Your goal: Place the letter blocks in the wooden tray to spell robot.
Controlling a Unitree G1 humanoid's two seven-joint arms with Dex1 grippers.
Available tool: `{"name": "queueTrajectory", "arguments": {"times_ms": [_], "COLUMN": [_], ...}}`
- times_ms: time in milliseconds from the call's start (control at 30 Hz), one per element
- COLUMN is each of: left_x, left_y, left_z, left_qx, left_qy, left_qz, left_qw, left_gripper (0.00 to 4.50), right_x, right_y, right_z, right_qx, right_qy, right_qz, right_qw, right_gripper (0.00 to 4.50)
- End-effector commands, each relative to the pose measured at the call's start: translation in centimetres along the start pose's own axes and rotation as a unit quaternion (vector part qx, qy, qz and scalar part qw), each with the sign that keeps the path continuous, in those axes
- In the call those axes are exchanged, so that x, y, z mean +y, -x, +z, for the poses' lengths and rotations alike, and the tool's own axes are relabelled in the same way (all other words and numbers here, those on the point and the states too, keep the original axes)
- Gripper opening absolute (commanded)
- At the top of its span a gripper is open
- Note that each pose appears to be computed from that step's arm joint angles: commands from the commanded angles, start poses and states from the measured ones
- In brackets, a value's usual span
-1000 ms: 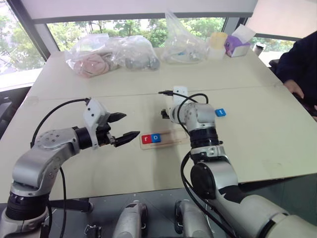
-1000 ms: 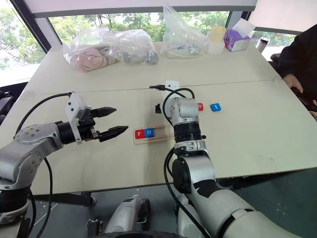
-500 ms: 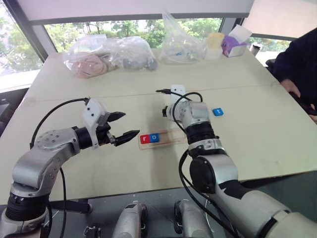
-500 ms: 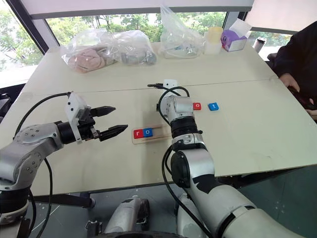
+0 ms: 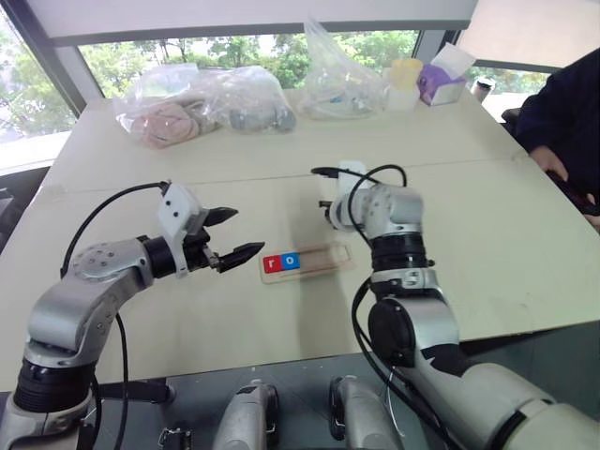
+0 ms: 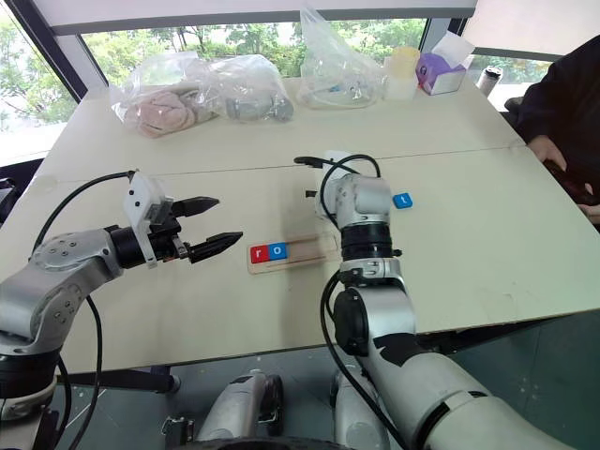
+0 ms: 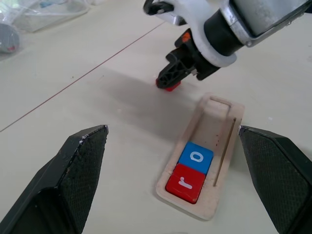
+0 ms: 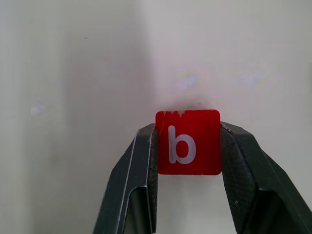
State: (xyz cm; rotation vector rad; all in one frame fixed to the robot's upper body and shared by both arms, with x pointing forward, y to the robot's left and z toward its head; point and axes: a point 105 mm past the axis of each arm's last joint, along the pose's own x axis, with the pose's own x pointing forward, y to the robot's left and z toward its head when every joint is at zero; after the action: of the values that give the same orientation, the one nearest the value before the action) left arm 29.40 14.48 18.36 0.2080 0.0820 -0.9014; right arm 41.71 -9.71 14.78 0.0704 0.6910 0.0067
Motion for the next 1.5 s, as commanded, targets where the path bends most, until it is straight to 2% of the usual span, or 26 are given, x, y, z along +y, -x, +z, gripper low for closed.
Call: {"name": "queueTrajectory", "arguments": {"times_ms": [33,233,333,467,700,1033,1233,1267,1367,1433,1500], "left_x": [0.0,0.1,-0.1,-0.4,-0.4,-0.2,-0.1,-0.1,-0.1,0.0,0.0], "left_y": [-0.2,-0.1,-0.2,-0.4,-0.8,-0.7,-0.6,-0.6,-0.5,-0.5,-0.5], "left_z": [0.6,0.3,0.3,0.2,0.4,0.5,0.5,0.5,0.5,0.5,0.6], "left_qx": [-0.01,-0.008,-0.009,-0.008,-0.008,-0.007,-0.006,-0.005,-0.005,-0.004,-0.005], "left_qy": [-0.019,-0.02,-0.019,-0.022,-0.025,-0.029,-0.029,-0.029,-0.03,-0.031,-0.032], "left_qz": [-0.006,-0.013,-0.02,-0.029,-0.036,-0.03,-0.025,-0.024,-0.022,-0.021,-0.021], "left_qw": [1.0,1.0,1.0,0.999,0.999,0.999,0.999,0.999,0.999,0.999,0.999], "left_gripper": [4.5,4.5,4.5,4.5,4.5,4.5,4.5,4.5,4.5,4.5,4.5], "right_x": [-2.6,-6.0,-7.6,-8.7,-8.5,-8.7,-9.0,-8.9,-8.0,-7.2,-7.2], "right_y": [3.5,5.8,6.2,6.5,6.5,5.8,5.8,6.1,7.4,9.0,10.4], "right_z": [2.4,-1.2,-3.5,-5.1,-7.2,-7.8,-7.3,-6.8,-5.6,-4.5,-3.3], "right_qx": [-0.058,-0.063,-0.061,-0.054,-0.039,-0.024,-0.021,-0.026,-0.032,-0.041,-0.067], "right_qy": [0.03,0.07,0.074,0.083,0.08,0.061,0.067,0.082,0.151,0.215,0.304], "right_qz": [0.021,0.037,0.032,0.026,0.043,0.031,0.042,0.056,0.131,0.207,0.257], "right_qw": [0.998,0.995,0.995,0.995,0.995,0.997,0.997,0.995,0.979,0.954,0.915], "right_gripper": [1.15,1.15,1.15,1.15,1.15,1.15,4.12,4.46,4.46,4.46,4.46]}}
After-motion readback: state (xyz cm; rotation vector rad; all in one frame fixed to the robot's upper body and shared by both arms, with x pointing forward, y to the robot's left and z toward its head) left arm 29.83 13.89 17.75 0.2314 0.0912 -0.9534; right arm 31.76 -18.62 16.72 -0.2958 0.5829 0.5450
